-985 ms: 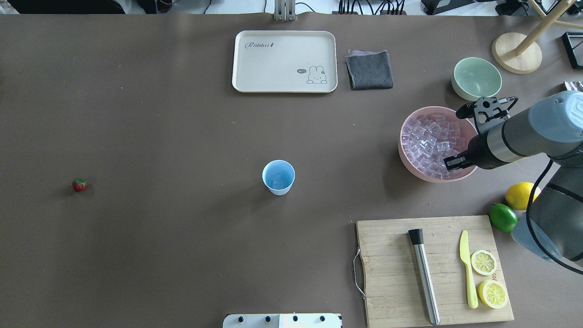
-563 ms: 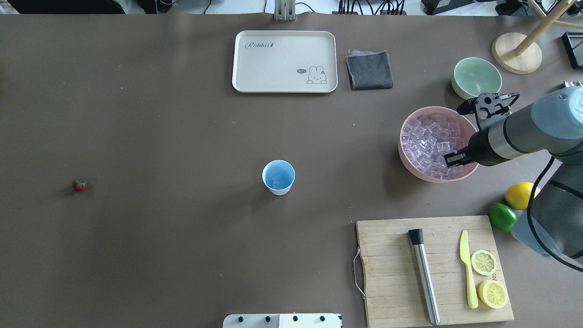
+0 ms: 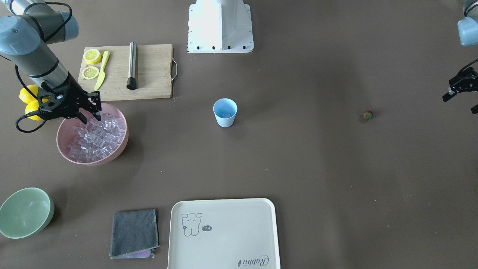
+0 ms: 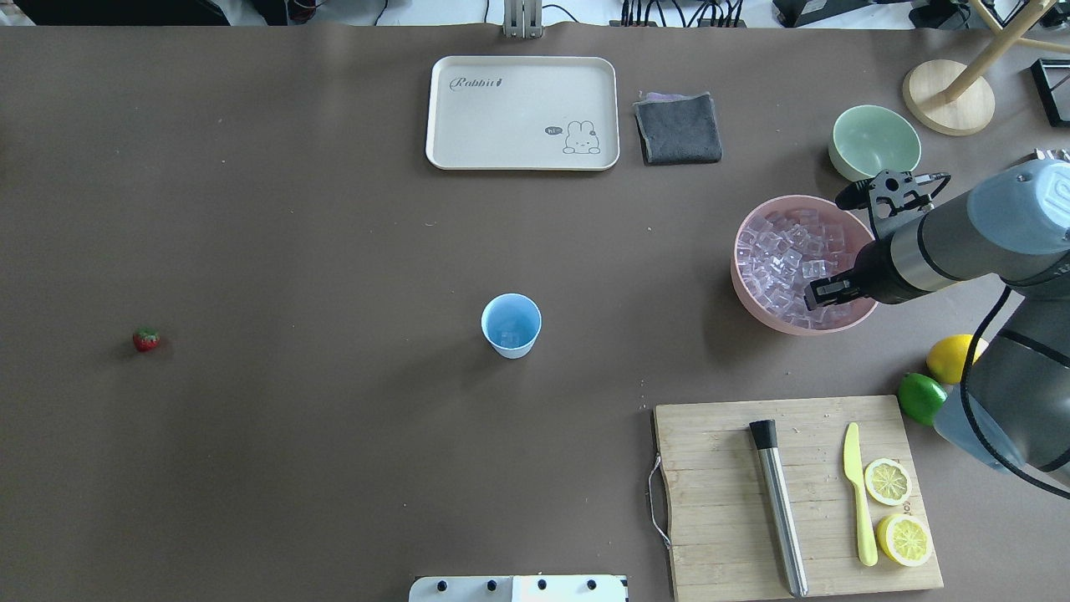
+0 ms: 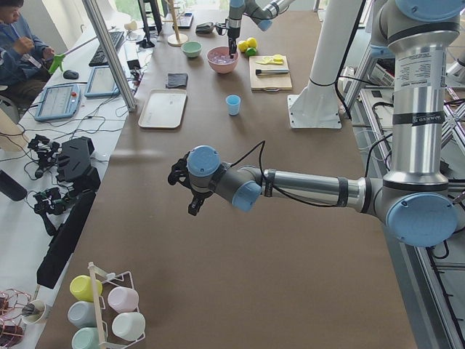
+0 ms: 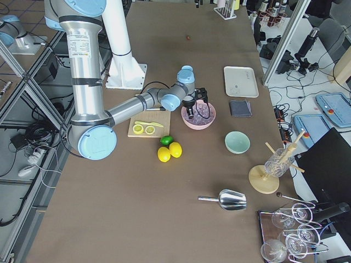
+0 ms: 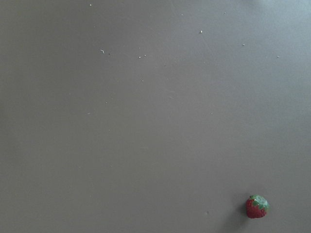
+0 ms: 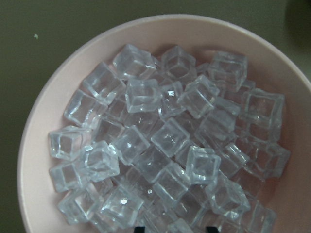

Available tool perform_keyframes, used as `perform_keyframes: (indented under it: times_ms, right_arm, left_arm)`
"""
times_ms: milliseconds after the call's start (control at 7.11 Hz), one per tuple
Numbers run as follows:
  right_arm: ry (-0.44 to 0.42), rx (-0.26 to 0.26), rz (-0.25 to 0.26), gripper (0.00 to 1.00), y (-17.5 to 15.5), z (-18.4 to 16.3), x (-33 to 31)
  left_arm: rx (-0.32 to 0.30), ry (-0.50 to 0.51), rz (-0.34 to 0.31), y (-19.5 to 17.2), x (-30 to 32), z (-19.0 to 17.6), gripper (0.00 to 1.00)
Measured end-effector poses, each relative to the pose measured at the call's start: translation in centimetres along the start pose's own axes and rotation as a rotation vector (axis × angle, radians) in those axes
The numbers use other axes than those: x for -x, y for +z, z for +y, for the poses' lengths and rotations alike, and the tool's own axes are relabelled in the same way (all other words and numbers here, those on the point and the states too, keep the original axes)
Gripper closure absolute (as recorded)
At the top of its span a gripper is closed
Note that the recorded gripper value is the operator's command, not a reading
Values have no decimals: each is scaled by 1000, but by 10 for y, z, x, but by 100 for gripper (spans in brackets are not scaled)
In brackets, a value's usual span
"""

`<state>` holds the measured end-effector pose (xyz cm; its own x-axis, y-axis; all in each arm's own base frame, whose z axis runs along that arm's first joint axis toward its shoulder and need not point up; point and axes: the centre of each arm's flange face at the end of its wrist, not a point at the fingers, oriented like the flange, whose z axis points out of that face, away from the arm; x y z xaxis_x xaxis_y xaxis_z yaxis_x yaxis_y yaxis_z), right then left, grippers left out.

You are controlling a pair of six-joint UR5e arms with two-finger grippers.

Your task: Put ice and strawberries in cup

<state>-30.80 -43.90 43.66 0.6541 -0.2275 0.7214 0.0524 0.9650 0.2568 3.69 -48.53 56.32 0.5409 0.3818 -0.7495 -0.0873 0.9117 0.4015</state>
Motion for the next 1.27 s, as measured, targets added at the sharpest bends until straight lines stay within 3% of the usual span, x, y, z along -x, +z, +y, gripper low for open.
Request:
perform_keyframes:
  times_ms: [281,844,1267]
  right_arm:
    - [7,7,7,2,7,-1,0]
    - [-6,22,7,23,16,4,7]
    - [-12,25,18,31,20,10,7]
  left_arm:
    - [-1,2,1,0,-1,0,2]
    - [0,1,1,0,-1,0,2]
    - [0,2,0,0,-1,-1,2]
